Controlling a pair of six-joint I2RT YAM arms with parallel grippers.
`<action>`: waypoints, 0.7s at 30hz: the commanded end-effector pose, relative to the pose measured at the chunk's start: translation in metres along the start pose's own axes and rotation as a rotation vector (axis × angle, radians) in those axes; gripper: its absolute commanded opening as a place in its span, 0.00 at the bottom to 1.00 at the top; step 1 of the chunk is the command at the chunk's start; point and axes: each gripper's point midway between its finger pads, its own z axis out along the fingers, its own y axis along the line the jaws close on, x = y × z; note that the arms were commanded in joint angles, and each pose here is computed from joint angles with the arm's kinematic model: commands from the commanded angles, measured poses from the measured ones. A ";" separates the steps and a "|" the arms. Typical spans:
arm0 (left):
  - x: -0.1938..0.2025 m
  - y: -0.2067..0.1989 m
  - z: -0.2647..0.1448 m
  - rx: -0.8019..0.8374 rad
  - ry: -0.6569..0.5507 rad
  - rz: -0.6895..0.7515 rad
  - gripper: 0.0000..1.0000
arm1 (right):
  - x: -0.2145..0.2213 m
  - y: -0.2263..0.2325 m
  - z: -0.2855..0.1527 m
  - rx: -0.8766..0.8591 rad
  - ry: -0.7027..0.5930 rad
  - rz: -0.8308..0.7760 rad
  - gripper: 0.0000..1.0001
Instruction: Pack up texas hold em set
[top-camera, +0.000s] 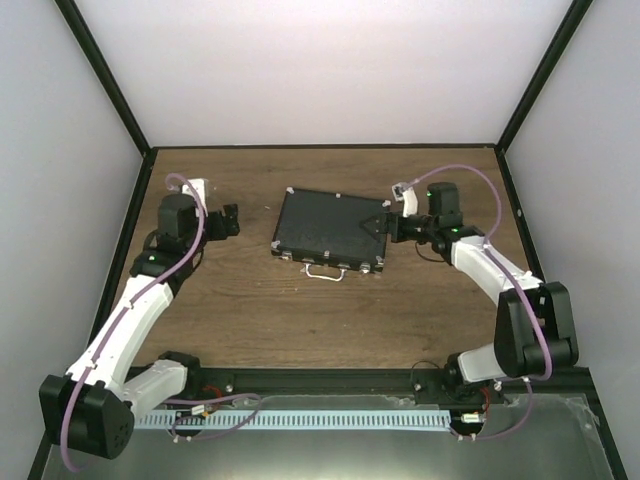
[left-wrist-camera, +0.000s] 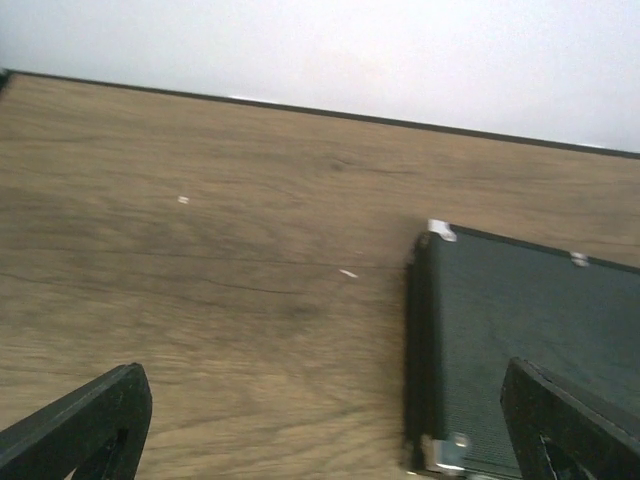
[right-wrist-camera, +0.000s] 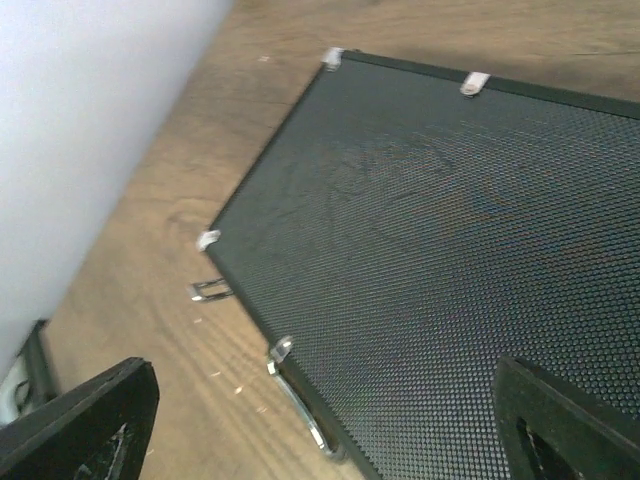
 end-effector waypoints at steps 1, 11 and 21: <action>0.000 -0.042 0.001 0.217 0.027 -0.156 0.96 | -0.019 -0.010 0.022 0.266 -0.046 0.013 0.92; 0.079 -0.101 0.047 0.387 0.261 -0.232 0.84 | 0.000 0.034 0.096 0.293 0.073 -0.117 0.68; 0.132 -0.113 0.075 0.386 0.416 -0.267 0.63 | 0.013 0.034 0.150 0.296 0.160 -0.103 0.62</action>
